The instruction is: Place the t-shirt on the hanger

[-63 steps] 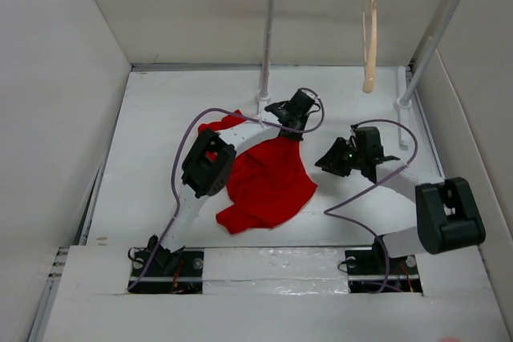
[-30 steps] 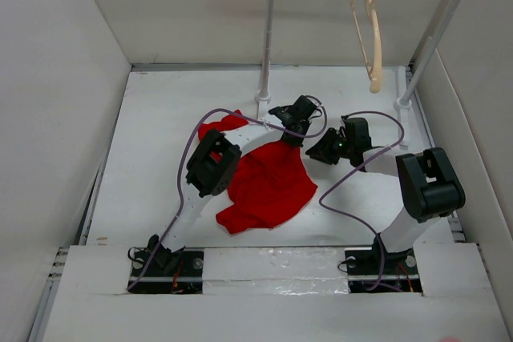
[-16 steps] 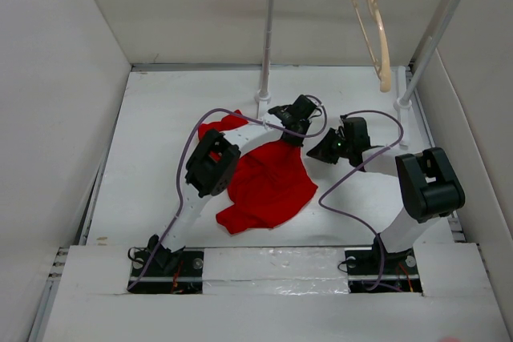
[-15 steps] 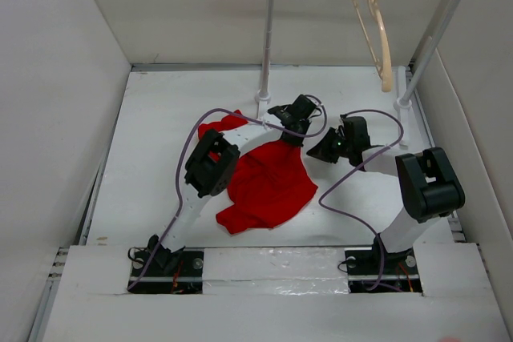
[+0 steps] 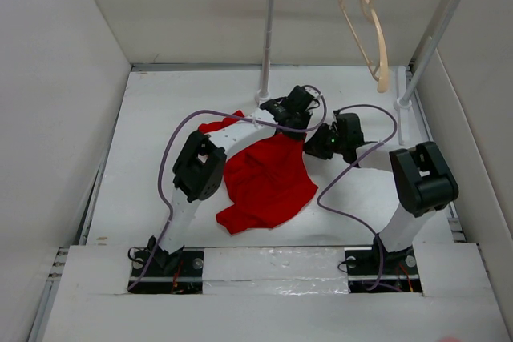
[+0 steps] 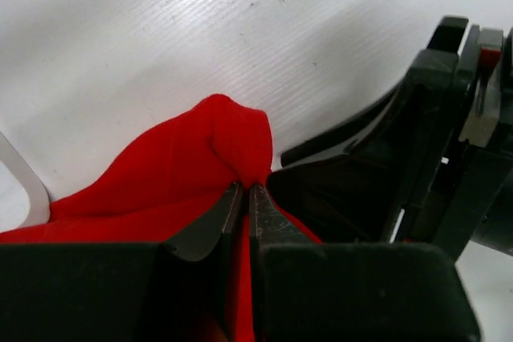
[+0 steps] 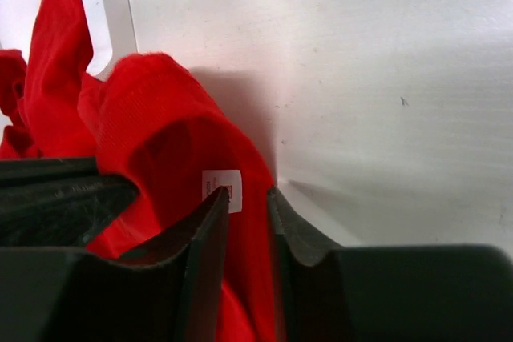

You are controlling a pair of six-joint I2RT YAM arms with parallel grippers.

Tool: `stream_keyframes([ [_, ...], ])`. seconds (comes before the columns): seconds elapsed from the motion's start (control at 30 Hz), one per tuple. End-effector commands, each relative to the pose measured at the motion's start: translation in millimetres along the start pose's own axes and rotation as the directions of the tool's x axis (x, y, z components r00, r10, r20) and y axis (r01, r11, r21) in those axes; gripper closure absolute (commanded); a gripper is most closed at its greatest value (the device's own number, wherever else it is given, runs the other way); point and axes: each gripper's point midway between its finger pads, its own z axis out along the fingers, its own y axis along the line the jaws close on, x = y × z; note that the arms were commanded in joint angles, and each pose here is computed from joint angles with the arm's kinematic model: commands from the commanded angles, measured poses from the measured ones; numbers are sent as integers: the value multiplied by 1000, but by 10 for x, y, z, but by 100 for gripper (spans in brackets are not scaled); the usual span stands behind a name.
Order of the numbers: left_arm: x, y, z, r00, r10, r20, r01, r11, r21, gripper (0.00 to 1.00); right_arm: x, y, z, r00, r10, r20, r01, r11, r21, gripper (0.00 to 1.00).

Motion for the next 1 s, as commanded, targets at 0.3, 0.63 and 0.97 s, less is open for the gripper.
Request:
stream_keyframes([
  [0.3, -233, -74, -552, 995, -62, 78, 55, 995, 83, 100, -176, 416, -47, 992, -101, 73, 107, 990, -93, 91],
  [0.63, -321, -11, -943, 972, -155, 177, 131, 982, 139, 100, -142, 1162, -1559, 922, -289, 259, 328, 937, -123, 100],
  [0.97, -299, -123, -992, 968, -188, 168, 148, 963, 227, 100, -1925, 2420, -3344, 563, -486, 669, 511, 840, 180, 98],
])
